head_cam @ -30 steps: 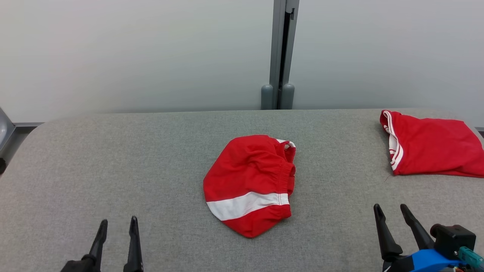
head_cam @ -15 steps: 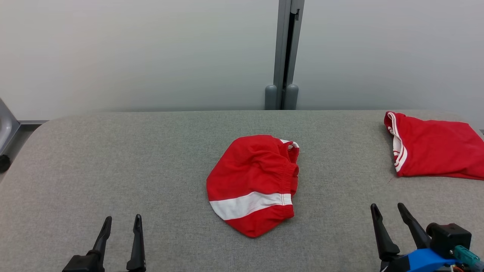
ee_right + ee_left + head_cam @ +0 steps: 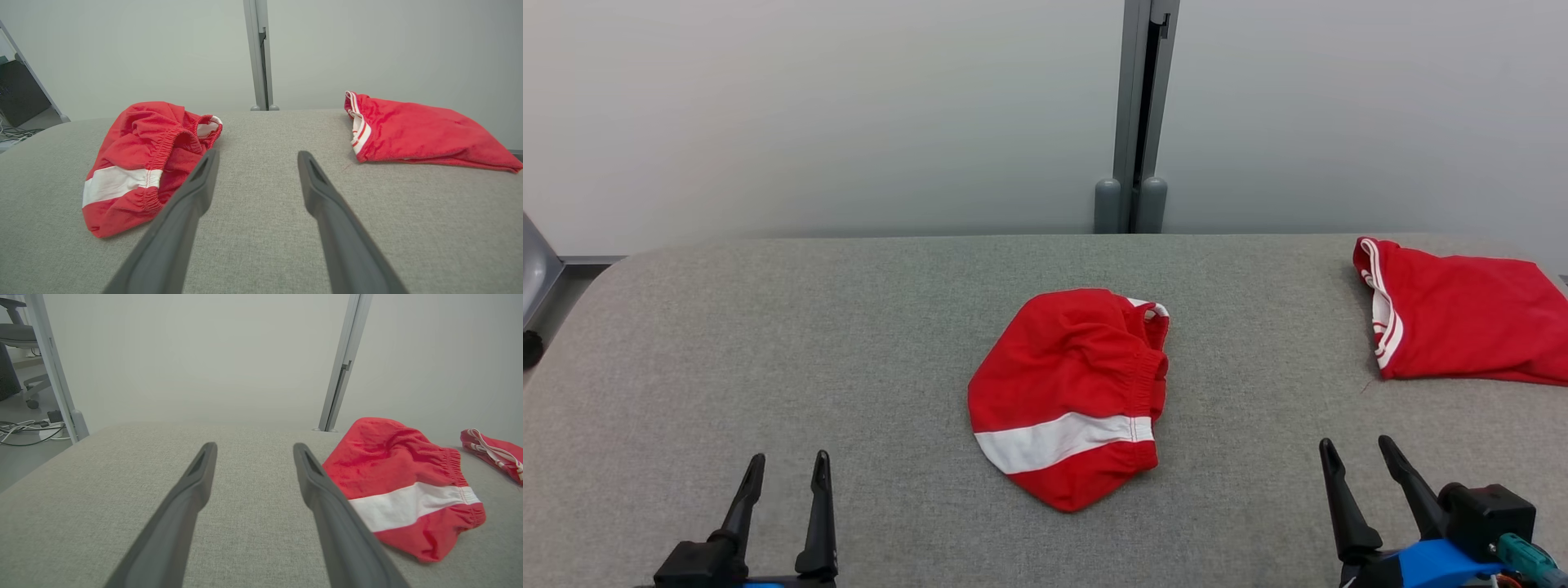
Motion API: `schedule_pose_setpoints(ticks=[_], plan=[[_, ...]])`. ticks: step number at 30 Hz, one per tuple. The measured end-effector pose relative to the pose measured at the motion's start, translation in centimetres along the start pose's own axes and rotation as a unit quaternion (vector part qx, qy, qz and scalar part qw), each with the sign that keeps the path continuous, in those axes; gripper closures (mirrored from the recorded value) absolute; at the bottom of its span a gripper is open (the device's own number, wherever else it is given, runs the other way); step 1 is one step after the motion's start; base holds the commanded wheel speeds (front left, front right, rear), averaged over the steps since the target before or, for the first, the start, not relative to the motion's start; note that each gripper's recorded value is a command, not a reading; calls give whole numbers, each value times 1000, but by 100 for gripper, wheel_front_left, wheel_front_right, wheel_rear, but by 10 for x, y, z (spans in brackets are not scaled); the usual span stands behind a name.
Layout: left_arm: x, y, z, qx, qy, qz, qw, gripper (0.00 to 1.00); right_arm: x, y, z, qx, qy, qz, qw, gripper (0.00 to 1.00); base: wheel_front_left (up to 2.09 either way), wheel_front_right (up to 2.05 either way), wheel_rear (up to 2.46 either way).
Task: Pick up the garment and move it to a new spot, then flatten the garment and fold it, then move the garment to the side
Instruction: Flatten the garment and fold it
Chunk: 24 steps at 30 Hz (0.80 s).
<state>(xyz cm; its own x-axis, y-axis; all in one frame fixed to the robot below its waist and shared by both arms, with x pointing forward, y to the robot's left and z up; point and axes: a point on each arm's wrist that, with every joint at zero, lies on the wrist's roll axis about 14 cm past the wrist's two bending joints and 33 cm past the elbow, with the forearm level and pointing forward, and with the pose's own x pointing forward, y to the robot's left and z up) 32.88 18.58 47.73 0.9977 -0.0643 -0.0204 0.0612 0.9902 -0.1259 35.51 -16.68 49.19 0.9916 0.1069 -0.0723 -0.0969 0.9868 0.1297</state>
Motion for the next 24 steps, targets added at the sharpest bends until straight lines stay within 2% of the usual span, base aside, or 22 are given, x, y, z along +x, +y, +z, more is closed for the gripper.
schedule_pose_setpoints(ticks=[7, 13, 18, 21, 22, 24], plan=[[7, -6, -2, 1, 5, -12, 1000, 0, -1, -3, -3, 2, 5, -4, 1000, 0, 0, 0, 0], [26, -31, -5, 14, 14, -59, 998, 0, -4, -7, -6, 4, 11, -13, 1000, 0, 0, 0, 0], [52, -90, -18, 23, 52, -155, 986, 0, -8, -18, -8, 7, 13, -32, 999, 0, 0, 0, 0], [55, -128, -35, 22, 90, -209, 973, 0, -10, -23, -9, 11, 13, -41, 999, 0, 0, 0, 0], [55, -128, -35, 22, 90, -209, 973, 0, -10, -23, -9, 11, 13, -41, 999, 0, 0, 0, 0], [60, -164, -47, 22, 120, -254, 959, 0, -15, -29, -13, 16, 18, -52, 998, 0, 0, 0, 0]])
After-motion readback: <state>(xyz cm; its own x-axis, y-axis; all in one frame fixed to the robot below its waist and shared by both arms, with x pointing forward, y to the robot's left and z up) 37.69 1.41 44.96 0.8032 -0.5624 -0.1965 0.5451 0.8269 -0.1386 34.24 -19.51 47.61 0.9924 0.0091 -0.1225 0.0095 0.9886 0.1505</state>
